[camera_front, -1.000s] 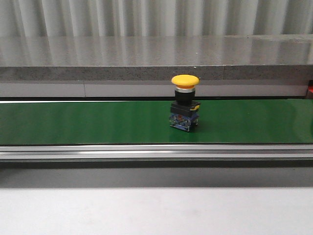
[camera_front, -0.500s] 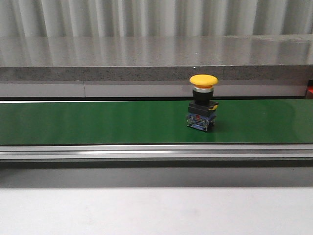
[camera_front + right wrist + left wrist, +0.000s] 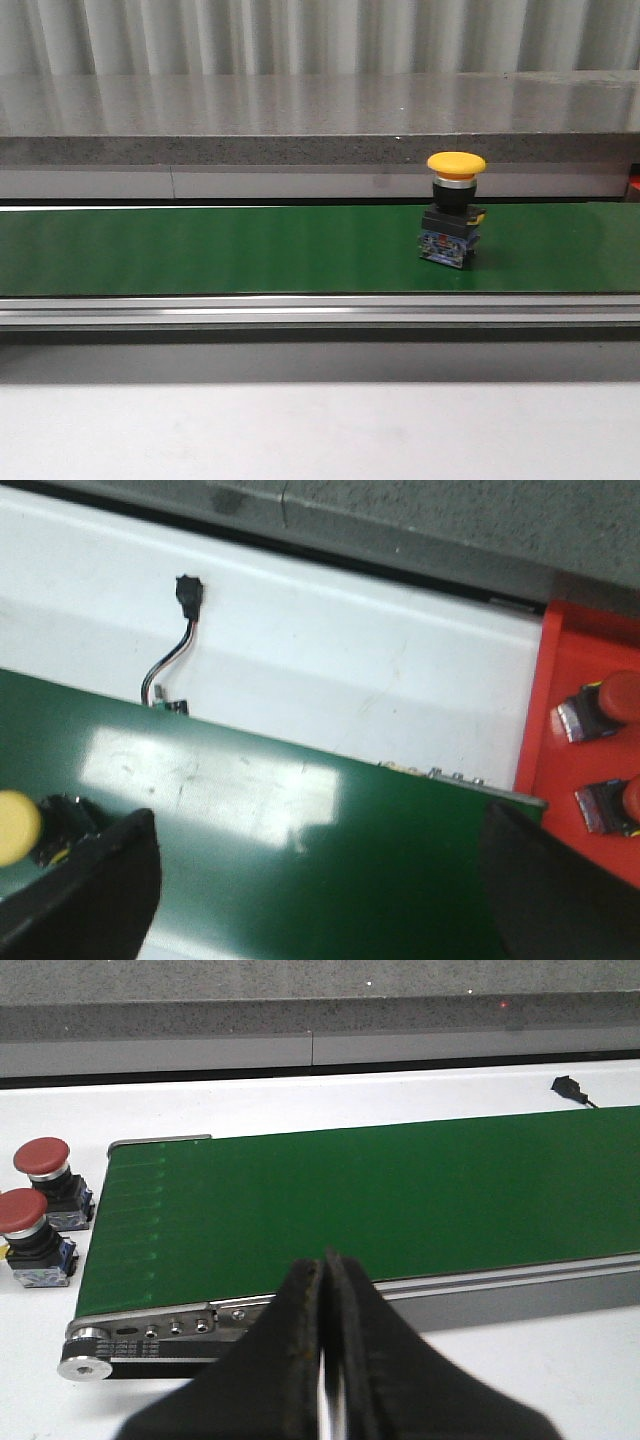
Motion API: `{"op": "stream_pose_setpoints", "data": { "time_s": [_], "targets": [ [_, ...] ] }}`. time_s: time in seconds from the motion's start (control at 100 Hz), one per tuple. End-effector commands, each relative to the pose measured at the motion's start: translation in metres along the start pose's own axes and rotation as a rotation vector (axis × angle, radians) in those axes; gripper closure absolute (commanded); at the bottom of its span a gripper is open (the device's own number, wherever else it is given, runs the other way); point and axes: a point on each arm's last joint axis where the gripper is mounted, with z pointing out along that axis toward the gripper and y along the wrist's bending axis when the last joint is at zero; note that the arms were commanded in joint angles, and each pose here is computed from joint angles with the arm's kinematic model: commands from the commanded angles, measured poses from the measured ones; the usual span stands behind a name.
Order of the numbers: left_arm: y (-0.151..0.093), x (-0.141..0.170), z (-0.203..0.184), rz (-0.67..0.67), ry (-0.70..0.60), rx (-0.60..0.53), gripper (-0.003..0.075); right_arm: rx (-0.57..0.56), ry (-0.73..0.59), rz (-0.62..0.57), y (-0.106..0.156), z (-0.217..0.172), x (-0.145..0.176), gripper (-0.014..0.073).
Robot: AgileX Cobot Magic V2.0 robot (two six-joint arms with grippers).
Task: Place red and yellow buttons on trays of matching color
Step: 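Grasp the yellow button at the belt's far end with the right gripper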
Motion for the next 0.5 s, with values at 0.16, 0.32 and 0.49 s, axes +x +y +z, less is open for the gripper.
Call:
{"op": "stream_pose_setpoints", "data": {
  "time_s": [0.16,0.32,0.49],
  "targets": [
    [-0.002,-0.015,-0.004,-0.002,-0.099,0.014,0.0740,-0.015,-0.049,-0.110,0.022,0.007,0.042,-0.0041],
    [-0.002,-0.015,-0.004,-0.003,-0.099,0.015,0.0740,-0.082,0.027,-0.173,0.042,0.027,0.058,-0.0041],
    [-0.002,-0.015,-0.004,-0.003,-0.099,0.015,0.0740,-0.143,0.079,-0.233,0.061,0.042,0.062,-0.0041]
  ]
}}
